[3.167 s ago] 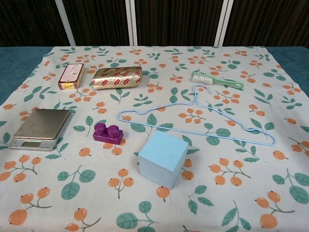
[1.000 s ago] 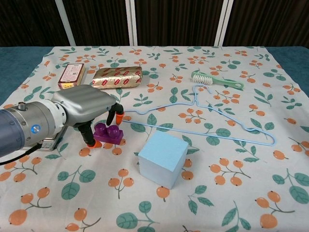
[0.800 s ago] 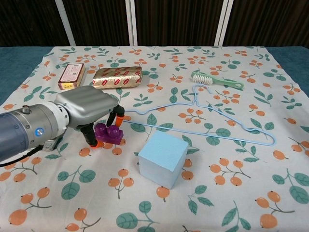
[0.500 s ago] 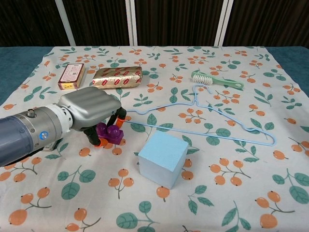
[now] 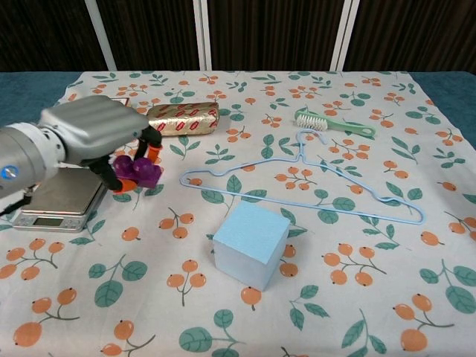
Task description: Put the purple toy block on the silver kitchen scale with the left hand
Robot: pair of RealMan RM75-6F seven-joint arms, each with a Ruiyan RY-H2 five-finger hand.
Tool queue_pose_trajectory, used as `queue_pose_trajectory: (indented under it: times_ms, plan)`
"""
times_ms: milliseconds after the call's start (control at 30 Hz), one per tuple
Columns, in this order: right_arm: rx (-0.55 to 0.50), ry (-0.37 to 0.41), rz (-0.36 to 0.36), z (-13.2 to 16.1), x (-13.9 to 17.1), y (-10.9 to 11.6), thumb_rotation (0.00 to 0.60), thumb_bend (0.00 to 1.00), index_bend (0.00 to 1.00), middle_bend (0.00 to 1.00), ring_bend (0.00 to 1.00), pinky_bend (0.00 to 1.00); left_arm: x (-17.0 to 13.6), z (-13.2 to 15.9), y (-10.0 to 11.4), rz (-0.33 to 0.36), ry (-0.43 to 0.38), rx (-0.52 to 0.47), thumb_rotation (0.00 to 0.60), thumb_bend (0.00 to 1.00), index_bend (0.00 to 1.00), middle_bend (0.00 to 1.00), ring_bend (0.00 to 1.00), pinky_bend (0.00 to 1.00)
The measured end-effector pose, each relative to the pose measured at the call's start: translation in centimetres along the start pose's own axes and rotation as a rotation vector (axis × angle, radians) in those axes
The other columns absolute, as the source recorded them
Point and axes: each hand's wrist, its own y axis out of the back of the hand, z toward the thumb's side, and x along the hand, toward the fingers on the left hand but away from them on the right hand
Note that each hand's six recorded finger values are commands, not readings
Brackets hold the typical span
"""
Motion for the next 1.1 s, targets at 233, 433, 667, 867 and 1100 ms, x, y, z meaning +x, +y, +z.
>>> queue_pose_trajectory:
  times_ms: [233, 433, 667, 867, 1100]
  plan:
    - [0.009, 0.019, 0.013, 0.8, 0.1, -0.5, 0.600, 0.48, 0.09, 0.03, 0.02, 0.00, -2.7, -6.0, -1.1, -0.030, 0.103, -0.028, 0.600, 0.25, 0.48, 0.48, 0.26, 0.34]
    - [0.026, 0.029, 0.038, 1.3, 0.0, -1.4, 0.600, 0.48, 0.09, 0.03, 0.02, 0.00, -4.0, -9.2, -3.0, -0.061, 0.140, -0.069, 0.600, 0.25, 0.47, 0.48, 0.26, 0.34]
    - [0.040, 0.014, 0.038, 1.0, -0.1, -1.6, 0.600, 0.48, 0.09, 0.03, 0.02, 0.00, -4.4, -10.8, -5.0, -0.089, 0.142, -0.073, 0.600, 0.25, 0.47, 0.47, 0.26, 0.33]
    - [0.039, 0.010, 0.034, 0.9, -0.2, -1.5, 0.600, 0.48, 0.09, 0.03, 0.02, 0.00, -3.7, -10.2, -5.5, -0.085, 0.115, -0.087, 0.600, 0.24, 0.38, 0.39, 0.23, 0.32]
    - [0.034, 0.006, 0.036, 0.8, -0.1, -1.3, 0.600, 0.48, 0.09, 0.03, 0.02, 0.00, -3.7, -9.5, -5.4, -0.101, 0.103, -0.065, 0.600, 0.17, 0.22, 0.17, 0.07, 0.26]
